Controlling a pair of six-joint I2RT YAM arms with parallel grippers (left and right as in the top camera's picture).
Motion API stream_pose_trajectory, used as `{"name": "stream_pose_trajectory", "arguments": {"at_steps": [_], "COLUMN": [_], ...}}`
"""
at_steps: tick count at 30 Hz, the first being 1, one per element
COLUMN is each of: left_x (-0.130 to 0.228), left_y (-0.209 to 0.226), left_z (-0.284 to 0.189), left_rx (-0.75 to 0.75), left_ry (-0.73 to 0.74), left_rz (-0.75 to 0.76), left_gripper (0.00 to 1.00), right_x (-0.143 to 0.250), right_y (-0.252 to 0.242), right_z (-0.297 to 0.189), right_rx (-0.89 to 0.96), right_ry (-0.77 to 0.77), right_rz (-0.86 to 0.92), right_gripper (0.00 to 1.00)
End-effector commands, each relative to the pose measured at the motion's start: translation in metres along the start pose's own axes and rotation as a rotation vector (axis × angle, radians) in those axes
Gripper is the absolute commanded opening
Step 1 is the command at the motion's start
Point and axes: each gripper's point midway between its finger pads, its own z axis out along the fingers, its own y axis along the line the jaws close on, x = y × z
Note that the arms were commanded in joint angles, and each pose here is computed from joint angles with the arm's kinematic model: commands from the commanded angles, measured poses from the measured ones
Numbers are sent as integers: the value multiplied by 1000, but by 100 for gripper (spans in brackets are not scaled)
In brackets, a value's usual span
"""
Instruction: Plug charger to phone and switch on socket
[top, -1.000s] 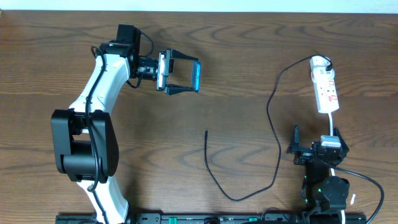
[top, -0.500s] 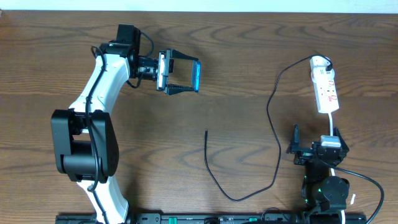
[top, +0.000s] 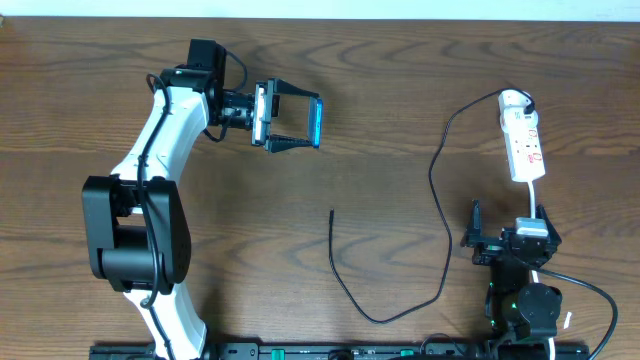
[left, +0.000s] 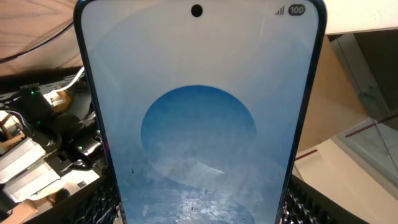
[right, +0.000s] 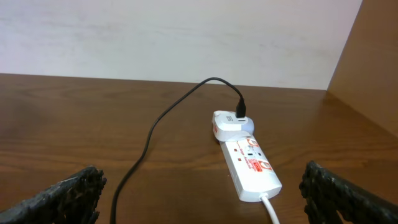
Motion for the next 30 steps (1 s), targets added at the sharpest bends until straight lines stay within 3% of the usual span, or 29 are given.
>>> {"name": "stream_pose_trajectory", "arguments": {"at_steps": [1, 18, 30], "left_x": [22, 21, -6], "left_y": [-9, -8, 2], "left_z": [-3, -3, -4], "left_rx": [30, 29, -40], "left_ry": [56, 51, -106], "left_rz": [51, 95, 151], "left_gripper": [7, 7, 7], "right_x": [0, 0, 0], "right_y": [0, 0, 0], "right_z": [0, 0, 0], "right_rx": [3, 4, 4], "right_ry": [-1, -1, -2], "right_rz": [12, 12, 12], "right_gripper": [99, 99, 99]}}
